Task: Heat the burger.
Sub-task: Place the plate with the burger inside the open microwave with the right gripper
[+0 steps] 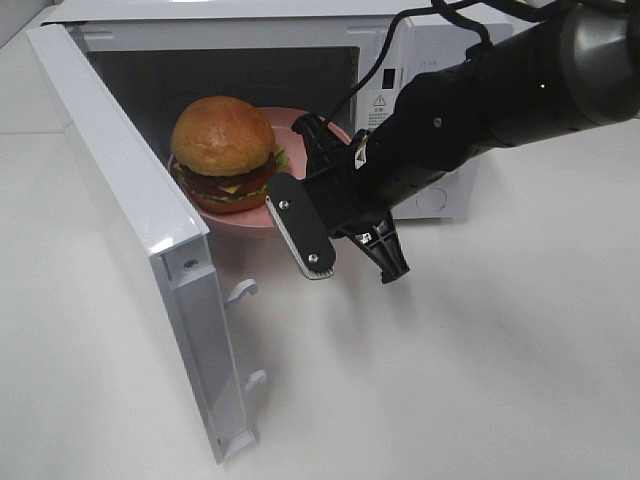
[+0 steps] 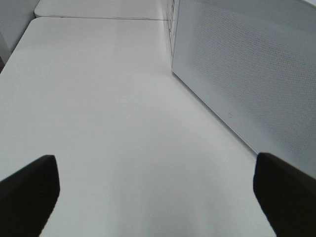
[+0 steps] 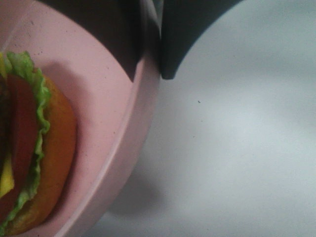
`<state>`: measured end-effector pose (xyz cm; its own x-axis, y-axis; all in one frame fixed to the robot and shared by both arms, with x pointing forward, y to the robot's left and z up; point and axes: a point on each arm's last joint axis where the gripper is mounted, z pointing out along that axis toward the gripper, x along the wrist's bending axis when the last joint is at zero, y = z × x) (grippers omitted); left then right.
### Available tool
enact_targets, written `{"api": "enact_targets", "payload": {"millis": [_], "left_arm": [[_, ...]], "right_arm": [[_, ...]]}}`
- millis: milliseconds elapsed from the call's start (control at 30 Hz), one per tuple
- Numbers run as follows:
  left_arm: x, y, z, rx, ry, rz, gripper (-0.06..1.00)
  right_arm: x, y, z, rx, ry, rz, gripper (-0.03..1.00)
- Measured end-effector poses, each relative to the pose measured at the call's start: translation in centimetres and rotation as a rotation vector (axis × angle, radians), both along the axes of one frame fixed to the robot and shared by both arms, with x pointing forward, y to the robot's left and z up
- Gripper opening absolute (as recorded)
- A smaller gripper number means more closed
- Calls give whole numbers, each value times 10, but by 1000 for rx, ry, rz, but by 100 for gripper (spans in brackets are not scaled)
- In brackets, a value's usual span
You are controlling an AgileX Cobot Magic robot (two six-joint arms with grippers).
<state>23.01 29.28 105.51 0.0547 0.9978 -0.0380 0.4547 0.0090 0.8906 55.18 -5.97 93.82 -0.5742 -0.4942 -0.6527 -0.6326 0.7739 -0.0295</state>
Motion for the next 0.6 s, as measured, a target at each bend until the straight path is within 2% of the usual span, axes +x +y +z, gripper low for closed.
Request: {"api": "enact_targets", "payload": {"millis": [600], "left_arm": [[0,0,0,0,0,0,99]], "right_arm": [[31,23,-6,20,8,-24,9]]}}
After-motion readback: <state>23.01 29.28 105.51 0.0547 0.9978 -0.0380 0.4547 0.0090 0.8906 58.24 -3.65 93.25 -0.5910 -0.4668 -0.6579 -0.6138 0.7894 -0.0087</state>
